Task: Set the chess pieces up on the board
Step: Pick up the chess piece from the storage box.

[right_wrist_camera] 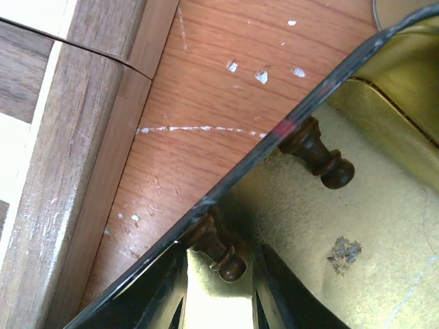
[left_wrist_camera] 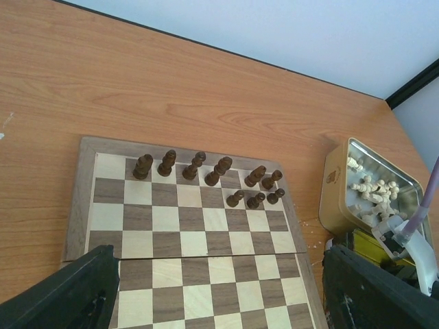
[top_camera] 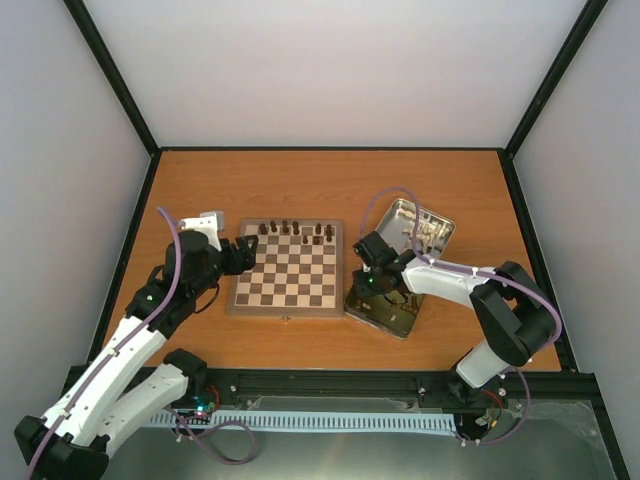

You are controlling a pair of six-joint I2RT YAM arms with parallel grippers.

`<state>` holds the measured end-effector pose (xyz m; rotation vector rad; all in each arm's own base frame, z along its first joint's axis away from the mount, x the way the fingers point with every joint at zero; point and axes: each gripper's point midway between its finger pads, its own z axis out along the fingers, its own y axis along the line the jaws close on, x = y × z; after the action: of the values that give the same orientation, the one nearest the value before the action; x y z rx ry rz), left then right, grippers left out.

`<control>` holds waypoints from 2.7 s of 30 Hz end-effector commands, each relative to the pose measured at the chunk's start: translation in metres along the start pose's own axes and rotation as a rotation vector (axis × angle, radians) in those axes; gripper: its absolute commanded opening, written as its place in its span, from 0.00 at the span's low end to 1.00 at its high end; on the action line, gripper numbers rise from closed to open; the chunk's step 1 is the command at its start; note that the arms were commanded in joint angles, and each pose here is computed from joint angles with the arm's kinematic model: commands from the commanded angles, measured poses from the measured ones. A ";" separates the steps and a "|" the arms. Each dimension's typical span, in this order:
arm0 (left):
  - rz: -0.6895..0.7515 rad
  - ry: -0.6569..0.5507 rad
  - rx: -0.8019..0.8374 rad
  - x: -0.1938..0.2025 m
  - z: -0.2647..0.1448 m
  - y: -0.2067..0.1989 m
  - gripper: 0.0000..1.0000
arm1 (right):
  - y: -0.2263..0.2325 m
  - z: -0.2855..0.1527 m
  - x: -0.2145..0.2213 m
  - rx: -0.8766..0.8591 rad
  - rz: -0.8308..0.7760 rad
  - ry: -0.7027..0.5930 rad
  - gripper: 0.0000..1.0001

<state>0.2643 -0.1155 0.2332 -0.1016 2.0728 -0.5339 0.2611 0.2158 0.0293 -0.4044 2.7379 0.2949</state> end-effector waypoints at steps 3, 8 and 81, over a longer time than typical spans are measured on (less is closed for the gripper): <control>-0.011 -0.023 0.024 -0.010 0.002 -0.007 0.82 | -0.004 0.012 -0.012 0.024 -0.023 -0.058 0.29; -0.006 -0.022 0.023 -0.009 0.003 -0.006 0.82 | -0.010 0.023 -0.006 0.057 -0.012 -0.040 0.29; -0.136 0.022 0.065 0.042 0.003 0.011 0.82 | 0.108 -0.037 -0.015 -0.166 -0.074 0.387 0.03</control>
<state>0.2472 -0.1154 0.1917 -0.1681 2.1095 -0.6195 0.2615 0.3214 0.1111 -0.6270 2.8576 0.5934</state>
